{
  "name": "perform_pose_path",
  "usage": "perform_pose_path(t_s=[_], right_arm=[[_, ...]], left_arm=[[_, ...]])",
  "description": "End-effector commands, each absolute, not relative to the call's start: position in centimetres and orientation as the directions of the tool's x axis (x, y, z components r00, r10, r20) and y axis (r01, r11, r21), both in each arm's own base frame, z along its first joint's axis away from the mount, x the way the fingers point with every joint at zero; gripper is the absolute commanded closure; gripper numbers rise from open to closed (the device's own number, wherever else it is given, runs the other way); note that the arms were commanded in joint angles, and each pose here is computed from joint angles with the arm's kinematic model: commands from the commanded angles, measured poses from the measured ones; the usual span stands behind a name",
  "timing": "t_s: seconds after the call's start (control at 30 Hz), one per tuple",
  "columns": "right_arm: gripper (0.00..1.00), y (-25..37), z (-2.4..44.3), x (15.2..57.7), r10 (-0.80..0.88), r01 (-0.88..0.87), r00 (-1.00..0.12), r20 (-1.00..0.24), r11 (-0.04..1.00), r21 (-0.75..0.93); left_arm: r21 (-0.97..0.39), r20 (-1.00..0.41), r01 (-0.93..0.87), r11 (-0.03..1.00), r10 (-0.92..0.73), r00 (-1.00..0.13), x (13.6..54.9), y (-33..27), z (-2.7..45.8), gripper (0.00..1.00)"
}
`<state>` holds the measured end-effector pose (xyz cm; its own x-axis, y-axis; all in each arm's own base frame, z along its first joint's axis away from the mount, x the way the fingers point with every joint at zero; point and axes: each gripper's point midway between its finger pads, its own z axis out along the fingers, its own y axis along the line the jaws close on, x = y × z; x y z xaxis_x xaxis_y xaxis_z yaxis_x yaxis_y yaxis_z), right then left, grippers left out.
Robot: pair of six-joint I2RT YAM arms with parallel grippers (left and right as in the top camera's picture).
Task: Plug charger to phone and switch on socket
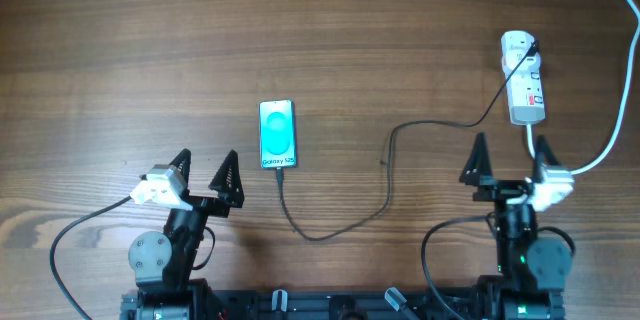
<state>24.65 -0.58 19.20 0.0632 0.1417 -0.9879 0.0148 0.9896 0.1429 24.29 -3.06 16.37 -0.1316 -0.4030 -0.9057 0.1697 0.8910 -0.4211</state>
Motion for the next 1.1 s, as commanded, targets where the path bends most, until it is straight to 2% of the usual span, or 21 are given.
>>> perform_pose_path(t_s=[0.0,1.07], right_arm=[[0.00,-0.23,17.56,24.67,0.132,0.004,0.004,-0.991,0.991,0.133],[0.00,0.28,17.66,24.67,0.133,-0.018,0.005,-0.991,0.991,0.133]], left_arm=[[-0.415,-0.909,0.165,0.895,-0.399,-0.125,24.27,-2.91,16.36,0.00],[-0.416,-0.908,0.164,0.894,-0.399,-0.128,24.29,-2.91,16.29,0.00]])
